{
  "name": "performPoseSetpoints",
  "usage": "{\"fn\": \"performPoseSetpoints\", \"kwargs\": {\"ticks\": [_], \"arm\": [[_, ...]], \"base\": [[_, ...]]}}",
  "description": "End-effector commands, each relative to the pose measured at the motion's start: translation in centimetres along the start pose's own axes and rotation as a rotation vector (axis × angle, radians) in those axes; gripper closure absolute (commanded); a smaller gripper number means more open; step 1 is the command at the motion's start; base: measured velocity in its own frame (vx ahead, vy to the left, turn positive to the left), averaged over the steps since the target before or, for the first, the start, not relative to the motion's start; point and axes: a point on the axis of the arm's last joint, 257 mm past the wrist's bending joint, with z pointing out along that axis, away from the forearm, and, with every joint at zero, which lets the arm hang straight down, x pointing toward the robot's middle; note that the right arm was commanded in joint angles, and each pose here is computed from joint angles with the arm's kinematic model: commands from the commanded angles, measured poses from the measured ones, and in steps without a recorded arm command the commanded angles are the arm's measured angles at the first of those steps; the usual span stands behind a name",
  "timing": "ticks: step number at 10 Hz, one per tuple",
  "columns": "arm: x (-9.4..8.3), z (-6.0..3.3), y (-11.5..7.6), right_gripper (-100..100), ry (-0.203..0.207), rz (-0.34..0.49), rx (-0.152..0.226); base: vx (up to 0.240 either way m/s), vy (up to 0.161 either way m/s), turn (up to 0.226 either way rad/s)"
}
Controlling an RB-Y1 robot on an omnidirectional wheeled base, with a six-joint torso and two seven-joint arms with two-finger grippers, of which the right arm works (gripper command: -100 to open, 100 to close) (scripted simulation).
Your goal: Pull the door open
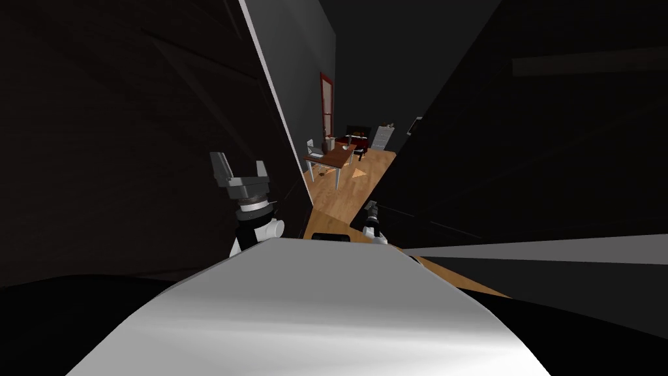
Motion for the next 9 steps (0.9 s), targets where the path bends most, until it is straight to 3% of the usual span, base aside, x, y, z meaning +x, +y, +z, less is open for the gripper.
{"fn": "performPoseSetpoints", "kwargs": {"ticks": [1,6,9], "arm": [[-0.21,-0.34,-0.41,100,0.014,0.0,0.009],[-0.27,-0.47,-0.38,100,0.078,0.0,0.012],[-0.42,-0.8,-0.65,100,0.093,0.0,0.019]], "base": [[-0.186,-0.002,0.072],[-0.209,-0.016,0.122],[-0.155,-0.011,0.105]]}}
